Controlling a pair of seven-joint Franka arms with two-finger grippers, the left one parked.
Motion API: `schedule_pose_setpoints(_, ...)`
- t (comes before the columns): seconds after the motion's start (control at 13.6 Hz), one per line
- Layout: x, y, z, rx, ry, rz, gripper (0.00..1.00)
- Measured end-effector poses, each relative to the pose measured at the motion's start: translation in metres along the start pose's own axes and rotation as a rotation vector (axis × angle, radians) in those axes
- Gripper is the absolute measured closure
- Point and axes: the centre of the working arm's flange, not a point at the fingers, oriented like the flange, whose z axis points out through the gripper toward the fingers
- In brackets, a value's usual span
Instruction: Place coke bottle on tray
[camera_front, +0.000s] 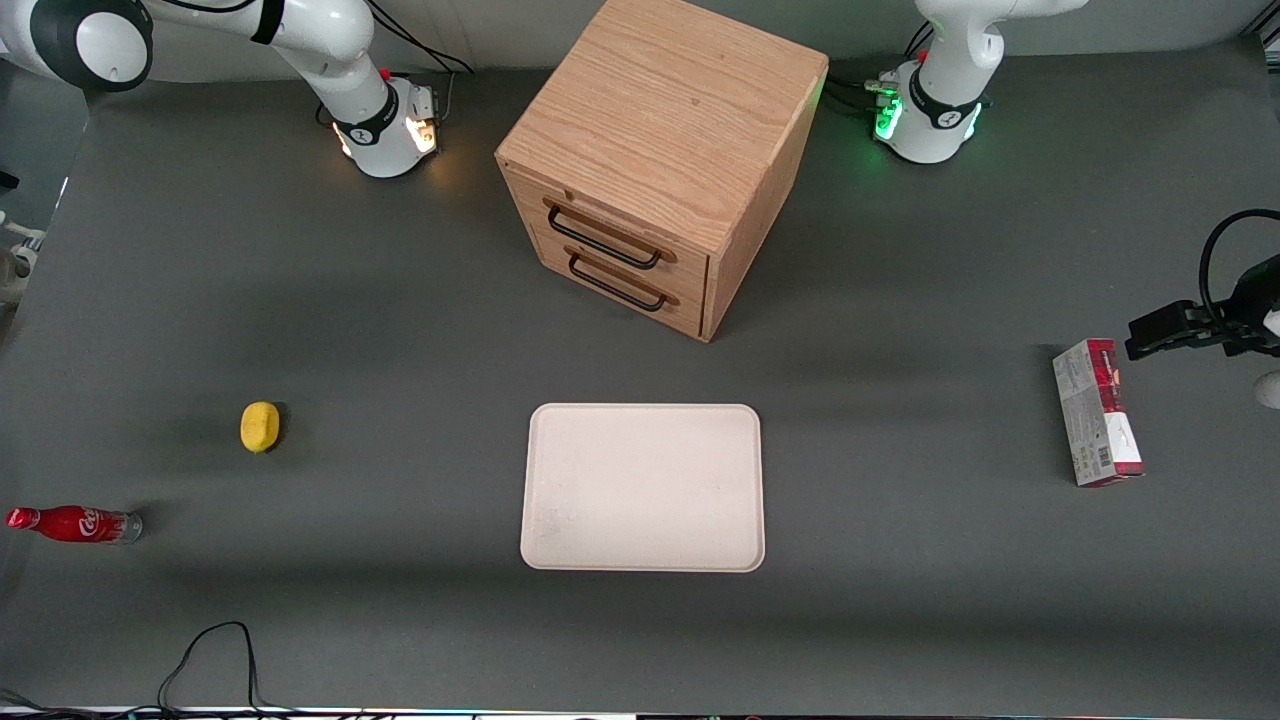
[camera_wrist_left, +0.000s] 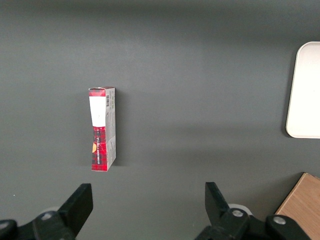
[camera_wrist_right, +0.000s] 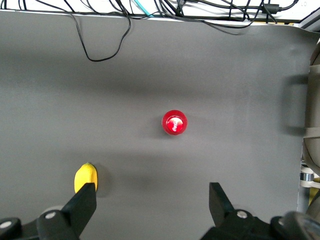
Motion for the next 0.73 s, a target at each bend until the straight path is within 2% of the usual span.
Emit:
schedule_pose_setpoints(0.37,0.0,-0.001,0.01,0.017,-0.023,-0.032,0.0)
schedule_pose_setpoints(0.59,0.004,0.008,0.048,0.032,-0.038,-0.063,0.0)
schedule_pose_setpoints(0.73,0.008,0.014,0.074,0.032,-0.033,-0.079,0.0)
